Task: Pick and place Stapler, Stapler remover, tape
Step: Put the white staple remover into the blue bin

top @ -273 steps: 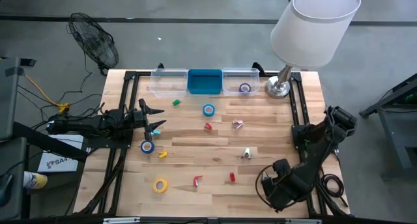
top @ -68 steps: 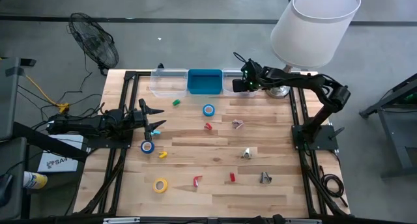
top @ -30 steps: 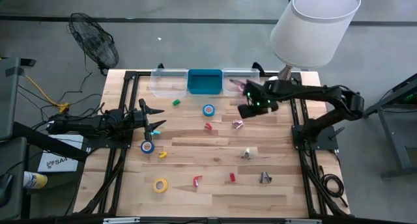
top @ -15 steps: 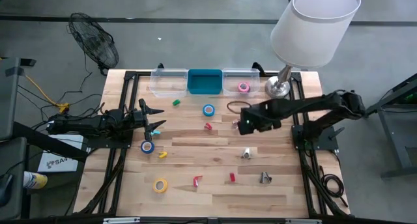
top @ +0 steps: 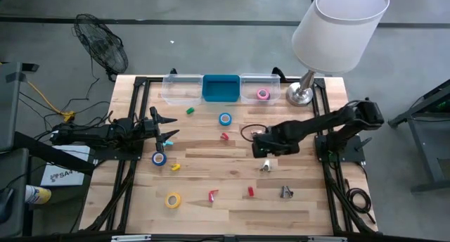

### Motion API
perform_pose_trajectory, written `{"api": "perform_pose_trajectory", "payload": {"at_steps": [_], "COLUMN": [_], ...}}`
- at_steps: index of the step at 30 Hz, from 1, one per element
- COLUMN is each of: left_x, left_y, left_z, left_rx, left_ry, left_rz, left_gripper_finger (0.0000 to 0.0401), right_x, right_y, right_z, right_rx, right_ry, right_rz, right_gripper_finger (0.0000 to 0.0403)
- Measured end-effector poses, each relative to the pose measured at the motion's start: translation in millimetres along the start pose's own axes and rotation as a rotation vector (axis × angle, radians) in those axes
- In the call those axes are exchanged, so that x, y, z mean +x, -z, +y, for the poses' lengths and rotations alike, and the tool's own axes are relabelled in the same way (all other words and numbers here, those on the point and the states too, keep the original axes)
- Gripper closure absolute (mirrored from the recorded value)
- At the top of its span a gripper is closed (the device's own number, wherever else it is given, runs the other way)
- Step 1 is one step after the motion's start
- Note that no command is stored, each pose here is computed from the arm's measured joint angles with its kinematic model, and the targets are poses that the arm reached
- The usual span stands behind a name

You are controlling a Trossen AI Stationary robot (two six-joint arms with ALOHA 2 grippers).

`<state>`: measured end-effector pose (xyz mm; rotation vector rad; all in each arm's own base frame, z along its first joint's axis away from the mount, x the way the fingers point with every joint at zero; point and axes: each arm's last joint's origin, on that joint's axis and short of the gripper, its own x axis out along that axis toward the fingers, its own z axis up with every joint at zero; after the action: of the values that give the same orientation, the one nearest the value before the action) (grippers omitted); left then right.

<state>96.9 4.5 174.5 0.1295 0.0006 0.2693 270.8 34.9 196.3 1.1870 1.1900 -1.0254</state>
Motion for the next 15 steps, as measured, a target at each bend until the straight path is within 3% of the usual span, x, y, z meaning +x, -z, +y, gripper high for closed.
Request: {"api": "perform_pose_trajectory", "payload": {"at_steps": [9,15], "left_x": [0.0,0.0], "left_y": [0.0,0.0], "left_z": [0.0,0.0], "left_rx": [0.000,0.000], "left_ry": [0.000,0.000], "left_rz": [0.000,0.000], "left_gripper_finger": [0.0196,0.0196], "right_x": [28.9,42.4], "right_y": [12.6,24.6], "right_z": [9.2,16.5], "right_rx": [0.036,0.056], "right_ry": [0.064,0.047], "right_rz": [0.041,0.070], "right_gripper_finger": [0.0114,0.0114]}}
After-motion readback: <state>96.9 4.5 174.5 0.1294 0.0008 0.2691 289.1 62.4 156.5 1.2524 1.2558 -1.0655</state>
